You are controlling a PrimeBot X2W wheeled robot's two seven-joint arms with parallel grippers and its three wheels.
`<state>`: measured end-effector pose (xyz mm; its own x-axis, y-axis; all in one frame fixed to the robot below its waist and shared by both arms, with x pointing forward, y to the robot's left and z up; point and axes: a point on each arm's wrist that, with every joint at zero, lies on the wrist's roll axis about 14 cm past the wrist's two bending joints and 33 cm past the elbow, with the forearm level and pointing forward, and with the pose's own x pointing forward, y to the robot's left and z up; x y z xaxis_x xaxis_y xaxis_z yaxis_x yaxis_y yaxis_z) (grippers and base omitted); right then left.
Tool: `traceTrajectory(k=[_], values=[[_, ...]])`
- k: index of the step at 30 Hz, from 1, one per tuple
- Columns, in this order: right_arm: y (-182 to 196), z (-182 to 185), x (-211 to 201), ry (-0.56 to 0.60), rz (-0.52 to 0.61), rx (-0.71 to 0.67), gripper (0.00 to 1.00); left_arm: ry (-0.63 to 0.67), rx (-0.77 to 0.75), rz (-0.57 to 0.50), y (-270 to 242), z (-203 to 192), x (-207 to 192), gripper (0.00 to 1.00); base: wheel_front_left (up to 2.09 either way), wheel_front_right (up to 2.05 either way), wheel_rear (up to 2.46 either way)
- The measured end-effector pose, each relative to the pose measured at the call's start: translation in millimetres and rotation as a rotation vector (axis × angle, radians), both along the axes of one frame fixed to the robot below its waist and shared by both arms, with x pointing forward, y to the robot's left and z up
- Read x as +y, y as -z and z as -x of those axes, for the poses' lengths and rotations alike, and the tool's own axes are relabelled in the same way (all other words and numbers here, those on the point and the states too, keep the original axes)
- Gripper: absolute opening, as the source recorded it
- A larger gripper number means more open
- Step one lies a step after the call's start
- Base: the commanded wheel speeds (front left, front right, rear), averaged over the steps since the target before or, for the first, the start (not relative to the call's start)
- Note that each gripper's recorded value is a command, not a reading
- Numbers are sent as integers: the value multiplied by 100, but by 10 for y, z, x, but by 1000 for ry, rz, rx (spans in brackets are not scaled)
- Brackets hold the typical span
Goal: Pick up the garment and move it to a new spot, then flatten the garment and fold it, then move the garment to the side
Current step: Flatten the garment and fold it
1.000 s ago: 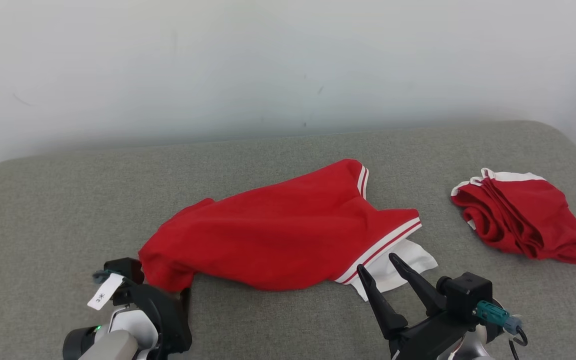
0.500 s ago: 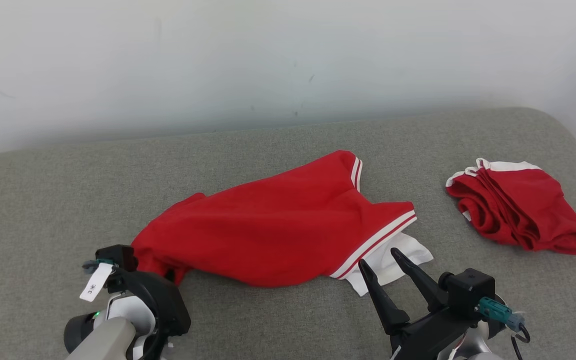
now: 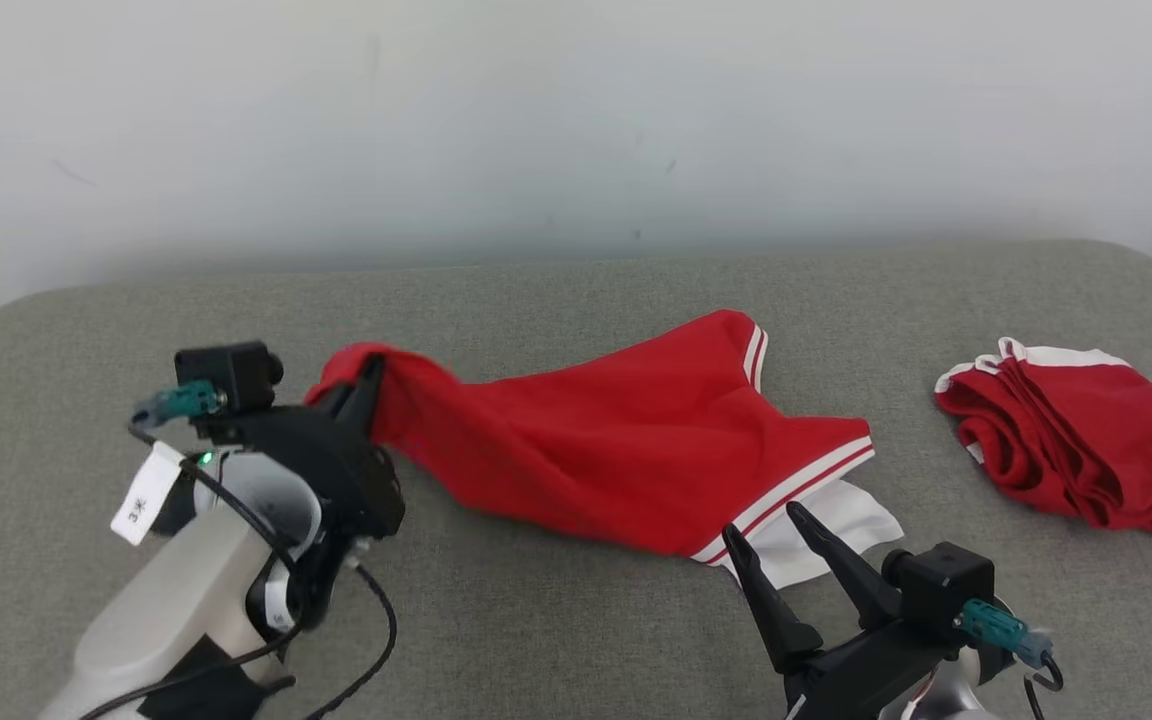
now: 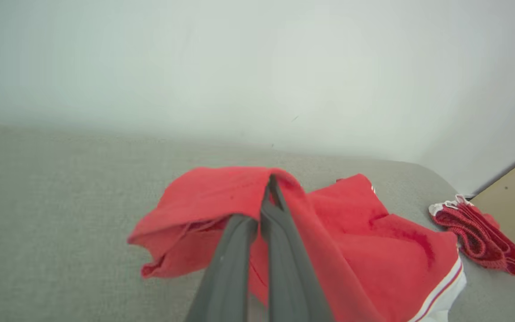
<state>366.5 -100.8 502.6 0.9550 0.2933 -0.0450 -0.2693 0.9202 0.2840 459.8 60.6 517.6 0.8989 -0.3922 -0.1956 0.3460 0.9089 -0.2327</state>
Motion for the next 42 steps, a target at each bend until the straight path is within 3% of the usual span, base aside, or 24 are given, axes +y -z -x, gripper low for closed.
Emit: traceTrajectory(k=[5, 18, 26, 29, 34, 42], values=[[-8, 3, 46, -13, -3, -3, 100, 53, -145, 20, -600, 16, -141, 0, 0, 0, 0], [-23, 27, -19, 8, -8, -9, 100, 84, -154, -99, -986, 420, -187, 0, 0, 0, 0], [-13, 57, -75, 25, -6, -7, 100, 107, -159, -117, -1214, 736, -122, 0, 0, 0, 0], [-8, 58, -82, 27, -5, -5, 100, 110, -63, -115, -1028, 785, -88, 0, 0, 0, 0], [-1, 51, -66, 21, -2, -1, 100, 76, 202, -185, -281, 661, 169, 0, 0, 0, 0], [27, 45, -75, 22, 8, 12, 100, -50, 283, -368, 302, 165, 627, 0, 0, 0, 0]])
